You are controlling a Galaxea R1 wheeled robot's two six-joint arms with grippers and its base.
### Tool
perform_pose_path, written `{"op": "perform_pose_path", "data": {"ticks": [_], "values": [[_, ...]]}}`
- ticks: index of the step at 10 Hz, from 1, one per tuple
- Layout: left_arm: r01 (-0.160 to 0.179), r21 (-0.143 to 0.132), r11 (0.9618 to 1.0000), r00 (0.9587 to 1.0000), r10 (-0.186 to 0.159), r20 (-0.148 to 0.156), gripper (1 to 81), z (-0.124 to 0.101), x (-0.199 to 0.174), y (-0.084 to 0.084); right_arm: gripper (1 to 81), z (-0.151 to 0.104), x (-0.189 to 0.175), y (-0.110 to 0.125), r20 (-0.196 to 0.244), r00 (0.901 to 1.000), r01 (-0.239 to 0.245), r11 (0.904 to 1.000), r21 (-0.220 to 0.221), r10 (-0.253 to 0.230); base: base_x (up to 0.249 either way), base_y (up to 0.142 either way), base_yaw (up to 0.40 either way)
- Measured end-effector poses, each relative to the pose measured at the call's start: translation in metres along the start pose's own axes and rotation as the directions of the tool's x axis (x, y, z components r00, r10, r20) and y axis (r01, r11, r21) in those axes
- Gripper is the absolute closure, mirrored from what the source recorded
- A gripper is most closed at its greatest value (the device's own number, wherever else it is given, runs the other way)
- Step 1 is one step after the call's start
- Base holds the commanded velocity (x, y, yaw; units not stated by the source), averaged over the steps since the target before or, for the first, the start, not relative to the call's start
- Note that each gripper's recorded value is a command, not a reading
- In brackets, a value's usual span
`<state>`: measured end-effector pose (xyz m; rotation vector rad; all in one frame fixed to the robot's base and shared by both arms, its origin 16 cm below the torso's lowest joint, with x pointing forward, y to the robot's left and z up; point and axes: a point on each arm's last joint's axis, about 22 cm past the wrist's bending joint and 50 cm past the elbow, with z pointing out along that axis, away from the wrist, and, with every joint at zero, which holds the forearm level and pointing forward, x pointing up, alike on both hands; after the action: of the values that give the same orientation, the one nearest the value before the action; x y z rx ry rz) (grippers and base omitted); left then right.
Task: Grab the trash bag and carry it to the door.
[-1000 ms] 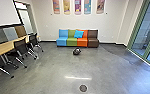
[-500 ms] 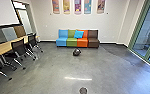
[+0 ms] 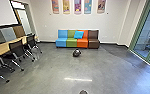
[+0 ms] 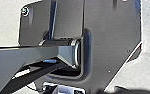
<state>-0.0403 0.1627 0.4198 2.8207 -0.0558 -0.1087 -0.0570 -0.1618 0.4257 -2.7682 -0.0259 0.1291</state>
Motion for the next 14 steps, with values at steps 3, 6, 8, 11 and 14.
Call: {"op": "perform_pose_path", "data": {"ticks": [3,6,8,11,14], "values": [[0.001,0.0,1.0,1.0,-0.001,0.0,1.0,0.0,-0.0003,0.0002,1.0,0.0,0.0001,0.0,0.0,1.0,0.0,1.0,0.0,0.0,0.14,0.0,0.0],[0.0,-0.001,1.0,1.0,0.0,0.0,1.0,0.0001,0.0001,0.0006,1.0,0.0004,-0.0003,-0.0011,0.0,1.0,-0.001,1.0,0.001,0.001,0.145,0.0,0.0],[0.0,-0.005,1.0,1.0,0.0,0.0,1.0,0.0004,0.0003,0.0029,1.0,0.0003,-0.0021,-0.001,0.001,1.0,-0.001,1.0,0.001,0.001,0.144,0.0,0.0],[-0.001,-0.007,1.0,1.0,0.001,-0.001,1.0,0.0005,0.0003,0.0032,1.0,0.0002,-0.007,-0.0007,0.008,1.0,-0.003,1.0,0.0,0.003,0.159,0.0,0.0],[-0.001,-0.007,1.0,1.0,0.001,-0.001,1.0,0.0005,0.0003,0.0032,1.0,0.0001,-0.0069,-0.0004,0.007,1.0,-0.003,1.0,0.0,0.003,0.165,0.0,0.0]]}}
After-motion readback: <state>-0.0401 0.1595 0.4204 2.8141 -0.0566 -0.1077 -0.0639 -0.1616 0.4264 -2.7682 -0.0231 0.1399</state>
